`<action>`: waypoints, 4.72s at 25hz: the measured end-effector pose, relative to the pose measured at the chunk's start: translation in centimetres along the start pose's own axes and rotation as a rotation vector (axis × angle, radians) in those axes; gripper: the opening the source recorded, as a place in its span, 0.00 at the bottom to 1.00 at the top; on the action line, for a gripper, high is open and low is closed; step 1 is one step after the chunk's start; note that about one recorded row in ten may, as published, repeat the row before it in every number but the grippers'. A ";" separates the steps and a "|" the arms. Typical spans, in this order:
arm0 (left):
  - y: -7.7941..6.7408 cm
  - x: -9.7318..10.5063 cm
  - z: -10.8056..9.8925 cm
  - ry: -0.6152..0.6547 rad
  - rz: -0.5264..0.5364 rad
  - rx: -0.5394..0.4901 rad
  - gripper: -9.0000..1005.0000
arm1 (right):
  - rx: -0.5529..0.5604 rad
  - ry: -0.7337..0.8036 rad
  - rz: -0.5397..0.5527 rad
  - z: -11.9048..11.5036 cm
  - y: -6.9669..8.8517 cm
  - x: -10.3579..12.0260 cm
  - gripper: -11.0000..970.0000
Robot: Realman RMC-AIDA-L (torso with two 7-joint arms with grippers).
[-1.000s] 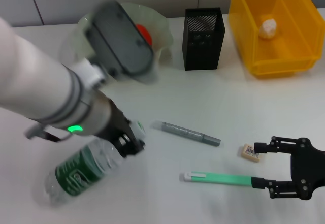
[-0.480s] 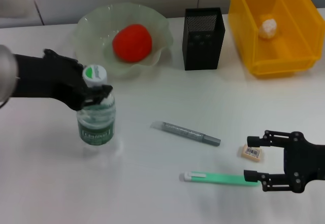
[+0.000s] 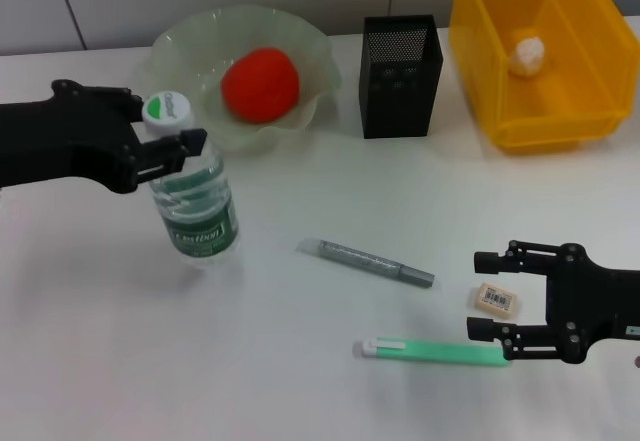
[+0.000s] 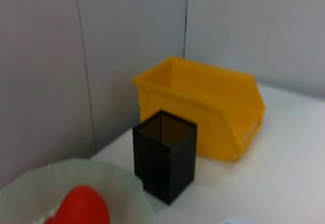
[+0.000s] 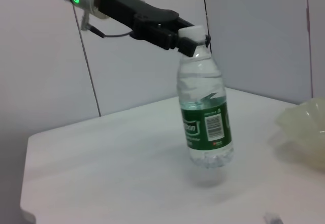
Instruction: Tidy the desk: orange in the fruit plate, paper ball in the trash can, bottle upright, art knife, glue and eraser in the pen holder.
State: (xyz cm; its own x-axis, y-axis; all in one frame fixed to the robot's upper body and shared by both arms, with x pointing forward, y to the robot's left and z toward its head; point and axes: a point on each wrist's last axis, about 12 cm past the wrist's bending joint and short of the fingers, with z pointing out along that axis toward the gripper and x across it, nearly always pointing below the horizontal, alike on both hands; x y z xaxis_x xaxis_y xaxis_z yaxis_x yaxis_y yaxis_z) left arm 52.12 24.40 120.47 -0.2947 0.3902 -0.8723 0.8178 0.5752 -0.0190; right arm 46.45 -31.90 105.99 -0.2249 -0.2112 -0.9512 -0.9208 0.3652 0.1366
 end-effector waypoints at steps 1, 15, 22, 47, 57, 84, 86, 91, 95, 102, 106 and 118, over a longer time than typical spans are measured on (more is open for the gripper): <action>0.0 0.0 0.0 0.000 0.000 0.000 0.44 | 0.000 0.000 0.000 0.0 0.0 0.0 0.79; 3.1 6.4 0.5 -0.225 -0.006 0.027 0.44 | -0.011 -0.012 0.018 0.5 0.2 0.2 0.79; 3.3 8.0 1.3 -0.226 -0.023 0.026 0.46 | -0.012 -0.014 0.022 0.5 0.2 0.2 0.79; 2.9 9.1 1.5 -0.216 -0.047 0.044 0.57 | -0.004 -0.011 0.026 0.5 0.2 0.4 0.79; 3.5 9.6 -2.4 -0.272 -0.046 0.021 0.79 | -0.004 -0.017 0.037 0.5 0.2 0.3 0.79; -0.3 18.4 -4.5 -0.289 -0.049 0.185 0.79 | 0.066 0.054 0.100 -1.4 -2.8 -5.0 0.79; -0.3 18.4 -4.4 -0.286 -0.049 0.190 0.79 | 0.070 0.083 0.105 -1.8 -3.1 -6.1 0.79; -0.3 18.4 -4.4 -0.286 -0.048 0.197 0.79 | 0.097 0.246 0.126 -2.1 -3.6 -9.5 0.79; -0.3 18.3 -4.3 -0.291 -0.045 0.199 0.79 | 0.130 0.425 0.137 -1.3 -4.1 -12.4 0.79; -0.4 18.1 -4.0 -0.294 -0.044 0.210 0.79 | 0.157 0.704 0.140 2.2 -4.9 -17.6 0.79; -0.5 18.1 -4.0 -0.296 -0.044 0.213 0.79 | 0.120 0.797 0.132 4.1 -5.0 -19.0 0.79; -0.5 18.3 -4.1 -0.297 -0.046 0.204 0.79 | -0.041 1.119 -0.071 12.9 -2.2 -20.6 0.79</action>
State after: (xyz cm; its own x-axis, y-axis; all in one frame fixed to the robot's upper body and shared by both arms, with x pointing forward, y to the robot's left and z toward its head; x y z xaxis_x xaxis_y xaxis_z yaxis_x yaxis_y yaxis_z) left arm 44.31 34.21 106.56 -0.2017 0.1240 -0.9716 0.8977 0.4202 -0.1328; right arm 57.21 -16.69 121.72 -0.3119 -0.9338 -0.1756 -0.9482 0.2941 0.1202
